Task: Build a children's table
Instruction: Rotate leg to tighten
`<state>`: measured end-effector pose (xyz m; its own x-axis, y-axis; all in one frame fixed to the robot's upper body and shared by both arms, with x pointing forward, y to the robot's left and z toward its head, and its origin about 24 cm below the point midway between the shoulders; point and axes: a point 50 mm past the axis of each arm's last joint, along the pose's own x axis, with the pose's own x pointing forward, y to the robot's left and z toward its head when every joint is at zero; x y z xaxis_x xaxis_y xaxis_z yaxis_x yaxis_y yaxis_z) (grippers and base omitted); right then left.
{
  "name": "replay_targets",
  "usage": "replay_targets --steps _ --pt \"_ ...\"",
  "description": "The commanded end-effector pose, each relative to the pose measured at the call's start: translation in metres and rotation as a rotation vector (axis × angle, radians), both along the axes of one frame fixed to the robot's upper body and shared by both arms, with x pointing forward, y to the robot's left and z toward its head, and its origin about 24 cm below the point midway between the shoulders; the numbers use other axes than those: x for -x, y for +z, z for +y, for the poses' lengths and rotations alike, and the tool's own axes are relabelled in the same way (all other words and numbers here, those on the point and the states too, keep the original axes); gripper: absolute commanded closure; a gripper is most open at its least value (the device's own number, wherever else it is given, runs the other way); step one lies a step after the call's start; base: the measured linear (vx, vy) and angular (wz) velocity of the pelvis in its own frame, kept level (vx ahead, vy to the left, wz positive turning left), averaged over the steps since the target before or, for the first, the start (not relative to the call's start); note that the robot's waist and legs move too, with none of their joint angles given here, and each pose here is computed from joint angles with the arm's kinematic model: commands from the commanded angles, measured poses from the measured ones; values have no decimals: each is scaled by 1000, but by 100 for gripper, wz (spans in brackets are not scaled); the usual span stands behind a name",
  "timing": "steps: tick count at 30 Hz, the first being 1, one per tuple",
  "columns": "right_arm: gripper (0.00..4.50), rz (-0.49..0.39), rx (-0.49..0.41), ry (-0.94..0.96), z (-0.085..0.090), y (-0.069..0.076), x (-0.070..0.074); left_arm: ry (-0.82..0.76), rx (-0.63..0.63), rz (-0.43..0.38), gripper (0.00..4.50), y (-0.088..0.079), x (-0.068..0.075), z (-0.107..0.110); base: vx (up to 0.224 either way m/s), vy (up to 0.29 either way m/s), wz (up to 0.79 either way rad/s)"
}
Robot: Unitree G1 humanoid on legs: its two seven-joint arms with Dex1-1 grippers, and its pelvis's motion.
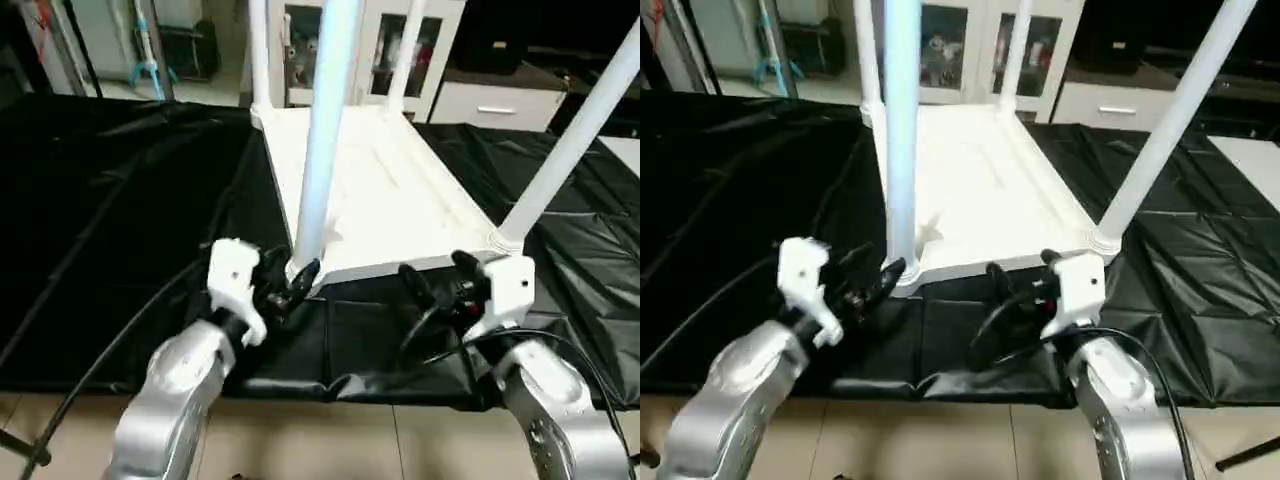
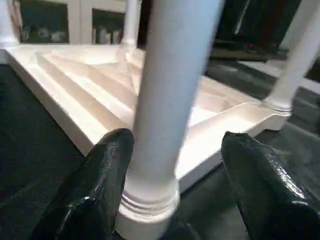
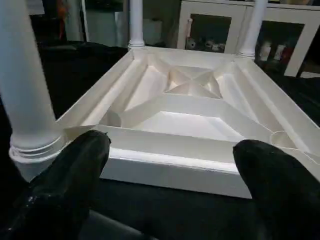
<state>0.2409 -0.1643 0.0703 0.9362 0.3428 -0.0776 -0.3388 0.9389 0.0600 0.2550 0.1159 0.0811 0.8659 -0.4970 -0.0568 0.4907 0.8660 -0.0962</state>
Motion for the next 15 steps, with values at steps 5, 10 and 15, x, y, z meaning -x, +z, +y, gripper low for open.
replay_targets --steps 5,10,15 --pt "0 -18 1 -7 -1 6 1 46 -31 33 71 -1 -20 -2 32 5 -1" --pt "0 -7 -5 -2 1 6 3 23 20 36 26 8 -37 -17 0 0 0" --pt "0 3 3 5 4 5 3 -15 3 -10 2 15 -43 -28 0 0 0"
